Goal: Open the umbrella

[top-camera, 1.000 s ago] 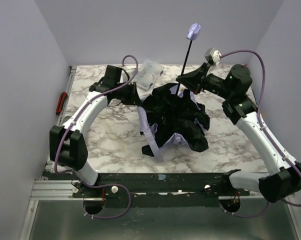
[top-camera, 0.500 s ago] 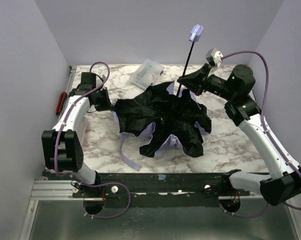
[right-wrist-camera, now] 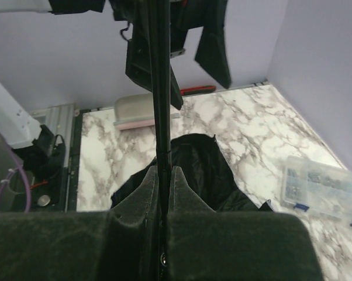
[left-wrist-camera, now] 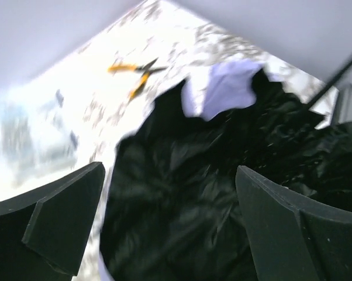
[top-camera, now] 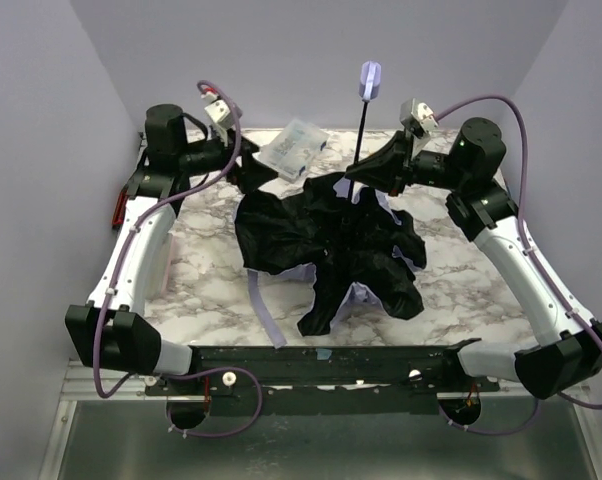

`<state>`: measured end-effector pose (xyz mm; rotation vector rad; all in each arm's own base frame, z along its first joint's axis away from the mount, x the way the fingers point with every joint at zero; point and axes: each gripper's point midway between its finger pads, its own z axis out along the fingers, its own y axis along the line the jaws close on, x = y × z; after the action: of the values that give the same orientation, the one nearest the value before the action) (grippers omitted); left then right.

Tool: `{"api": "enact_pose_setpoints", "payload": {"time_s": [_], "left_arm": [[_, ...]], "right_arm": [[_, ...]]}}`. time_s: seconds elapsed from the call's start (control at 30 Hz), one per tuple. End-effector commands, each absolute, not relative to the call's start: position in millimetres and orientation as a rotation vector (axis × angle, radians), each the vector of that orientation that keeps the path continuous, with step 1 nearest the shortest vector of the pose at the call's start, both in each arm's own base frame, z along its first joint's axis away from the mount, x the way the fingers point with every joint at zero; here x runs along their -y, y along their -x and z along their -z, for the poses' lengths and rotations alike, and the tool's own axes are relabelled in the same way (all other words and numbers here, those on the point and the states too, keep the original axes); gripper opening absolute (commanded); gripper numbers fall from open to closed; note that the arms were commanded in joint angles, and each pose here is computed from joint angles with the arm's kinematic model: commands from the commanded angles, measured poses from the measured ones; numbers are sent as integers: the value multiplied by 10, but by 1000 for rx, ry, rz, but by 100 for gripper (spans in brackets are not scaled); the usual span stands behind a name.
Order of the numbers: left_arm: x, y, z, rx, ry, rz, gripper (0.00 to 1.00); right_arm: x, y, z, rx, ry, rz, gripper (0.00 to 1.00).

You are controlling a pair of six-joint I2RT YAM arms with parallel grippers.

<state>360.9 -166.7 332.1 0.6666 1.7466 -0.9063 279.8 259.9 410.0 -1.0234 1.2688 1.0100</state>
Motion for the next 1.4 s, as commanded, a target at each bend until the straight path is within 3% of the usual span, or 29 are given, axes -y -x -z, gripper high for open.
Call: {"api": "enact_pose_setpoints", "payload": {"time_s": [0.0,0.3,0.57,0.77,0.87,1.17,1.23,1.33,1.37], "left_arm": [[2312,-3255,-3671,-1320,-1198,962,93],[2968,-2851,-3376,-1107,-1531,1044,75],[3219,-2733,-3050,-1239,-1530,1120,62],[3213,-3017,-2713,-1478,-1346,1003,72],[3162,-3267,-2652,-1564,-1248,883,68],[3016,-3969,-2803,-1778,-937,778,37],[2972,-4098,-2744,-1825,-901,754,25],[2833,-4301,-2626,-1902,-847,733,1],[2776,-4335,-2630,-1911,-820,764,0]], "right_arm": [[-2679,-2542,-4369,-1156,1126,-1126,1],[-2853,-2351,-4395,-1142,1176,-1203,1],[-2942,-2294,-4413,-1136,1174,-1213,1],[-2970,-2265,-4459,-1128,1166,-1223,1],[-2998,-2237,-4450,-1131,1168,-1239,1],[-3142,-2092,-4303,-1151,1193,-1267,1],[-3133,-2081,-4285,-1171,1188,-1263,1],[-3116,-2145,-4309,-1187,1155,-1218,1],[-3110,-2196,-4318,-1197,1130,-1195,1]]}}
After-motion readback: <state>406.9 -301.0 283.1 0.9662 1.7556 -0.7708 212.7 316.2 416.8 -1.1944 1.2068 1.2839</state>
